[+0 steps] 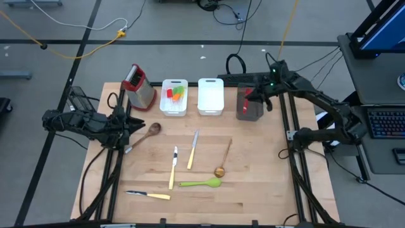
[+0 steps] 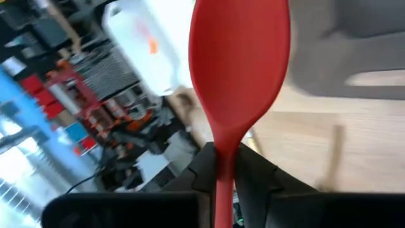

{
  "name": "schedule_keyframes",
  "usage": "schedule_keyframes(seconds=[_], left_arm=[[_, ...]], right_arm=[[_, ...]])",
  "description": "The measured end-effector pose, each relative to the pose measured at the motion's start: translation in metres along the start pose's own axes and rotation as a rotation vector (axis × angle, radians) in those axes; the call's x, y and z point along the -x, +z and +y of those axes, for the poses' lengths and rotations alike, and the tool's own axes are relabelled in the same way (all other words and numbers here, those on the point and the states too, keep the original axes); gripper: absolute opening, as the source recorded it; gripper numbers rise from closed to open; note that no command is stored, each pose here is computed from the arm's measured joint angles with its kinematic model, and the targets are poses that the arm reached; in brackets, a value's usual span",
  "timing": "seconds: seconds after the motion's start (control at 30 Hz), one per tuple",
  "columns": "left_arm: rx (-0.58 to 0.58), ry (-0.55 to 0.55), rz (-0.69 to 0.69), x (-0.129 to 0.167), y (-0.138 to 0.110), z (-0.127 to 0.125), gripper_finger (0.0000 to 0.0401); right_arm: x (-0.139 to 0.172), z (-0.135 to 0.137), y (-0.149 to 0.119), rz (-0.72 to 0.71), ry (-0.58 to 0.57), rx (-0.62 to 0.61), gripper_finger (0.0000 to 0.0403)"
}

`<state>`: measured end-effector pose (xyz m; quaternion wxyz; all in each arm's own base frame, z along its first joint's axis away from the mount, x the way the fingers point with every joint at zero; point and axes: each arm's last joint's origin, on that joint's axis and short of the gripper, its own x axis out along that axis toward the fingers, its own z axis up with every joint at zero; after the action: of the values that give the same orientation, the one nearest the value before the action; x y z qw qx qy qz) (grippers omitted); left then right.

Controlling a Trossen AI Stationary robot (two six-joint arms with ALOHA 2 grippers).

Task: Pick & Place Kitchen Items
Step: Put the red serving spoon into the black bin

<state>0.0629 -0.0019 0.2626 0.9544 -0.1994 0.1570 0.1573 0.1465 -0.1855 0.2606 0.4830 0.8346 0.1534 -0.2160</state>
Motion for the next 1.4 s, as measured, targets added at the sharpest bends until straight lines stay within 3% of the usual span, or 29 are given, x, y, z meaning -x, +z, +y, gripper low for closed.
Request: schedule_keyframes(seconds=[0.3,0.77,1.1,1.4], left_arm=[[0.0,0.015,-0.009,0.0,0.0,0.0,0.0102],[0.011,0.036,-0.022,0.0,0.001,0.001,0.0102],[0.026,0.036,-0.022,0.0,0.001,0.001,0.0102],[0.025,0.037,-0.022,0.0,0.001,0.001,0.0102]], right_arm=[[0.009,-0.014,0.022,-0.044,-0.055,-0.024,0.0029],[-0.025,-0.031,0.062,0.016,-0.157,-0.071,0.0033],[-0.026,-0.033,0.075,-0.098,-0.184,-0.049,0.0045],[-0.023,-0.034,0.078,-0.106,-0.177,-0.058,0.0049]])
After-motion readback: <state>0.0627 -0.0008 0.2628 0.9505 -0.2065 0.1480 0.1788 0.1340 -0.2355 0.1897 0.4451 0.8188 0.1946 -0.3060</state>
